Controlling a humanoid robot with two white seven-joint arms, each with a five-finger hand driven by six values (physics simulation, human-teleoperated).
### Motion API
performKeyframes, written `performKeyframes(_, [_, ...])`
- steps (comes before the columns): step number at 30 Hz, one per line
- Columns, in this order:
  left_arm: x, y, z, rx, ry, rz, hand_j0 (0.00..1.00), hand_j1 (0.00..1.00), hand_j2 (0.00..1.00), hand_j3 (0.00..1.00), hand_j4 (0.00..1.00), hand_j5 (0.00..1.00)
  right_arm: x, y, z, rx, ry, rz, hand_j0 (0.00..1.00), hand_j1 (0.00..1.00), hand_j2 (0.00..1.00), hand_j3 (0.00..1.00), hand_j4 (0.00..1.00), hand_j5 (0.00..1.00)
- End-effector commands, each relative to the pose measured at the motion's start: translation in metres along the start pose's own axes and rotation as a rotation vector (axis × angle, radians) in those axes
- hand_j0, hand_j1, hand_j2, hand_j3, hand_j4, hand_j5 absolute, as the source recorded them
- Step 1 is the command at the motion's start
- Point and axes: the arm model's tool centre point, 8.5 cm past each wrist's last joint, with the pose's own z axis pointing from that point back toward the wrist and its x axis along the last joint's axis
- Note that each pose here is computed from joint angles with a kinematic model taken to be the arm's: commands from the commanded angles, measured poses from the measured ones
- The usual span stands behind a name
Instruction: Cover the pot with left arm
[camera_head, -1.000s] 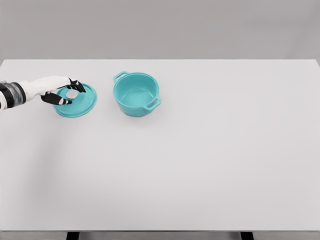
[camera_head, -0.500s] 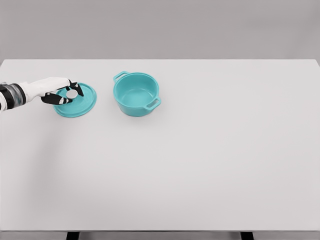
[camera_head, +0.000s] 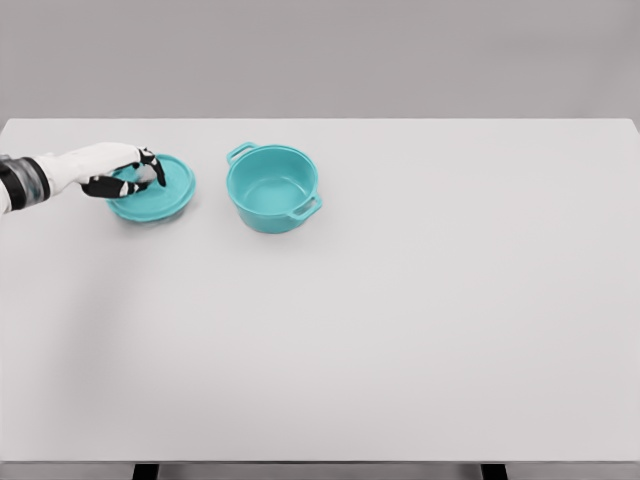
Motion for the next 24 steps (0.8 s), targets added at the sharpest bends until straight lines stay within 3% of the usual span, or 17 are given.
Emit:
performKeyframes(1, [0.007,0.011,0.002,0.028,-0.016,-0.021,0.49,0.49,0.49,0.49,0.49,0.49,0.000,0.000,0.000,0.000,0.001,0.000,1.00,1.00,1.00,1.00,1.00,1.00])
performKeyframes(11, [0.022,0.041,0.024,0.071,-0.045,-0.143,0.49,0.49,0.49,0.49,0.49,0.49,0.000,0.000,0.000,0.000,0.000,0.000,1.00,1.00,1.00,1.00,1.00,1.00])
performKeyframes(17, [0.043,0.055,0.025,0.096,-0.086,-0.215,0.49,0.49,0.49,0.49,0.49,0.49,0.000,0.000,0.000,0.000,0.000,0.000,1.00,1.00,1.00,1.00,1.00,1.00])
performKeyframes(20, [0.052,0.051,0.020,0.068,-0.106,-0.244,0.49,0.49,0.49,0.49,0.49,0.49,0.000,0.000,0.000,0.000,0.000,0.000,1.00,1.00,1.00,1.00,1.00,1.00])
performKeyframes(24, [0.063,0.056,0.020,0.082,-0.130,-0.270,0.48,0.48,0.48,0.48,0.48,0.48,0.000,0.000,0.000,0.000,0.000,0.000,1.00,1.00,1.00,1.00,1.00,1.00])
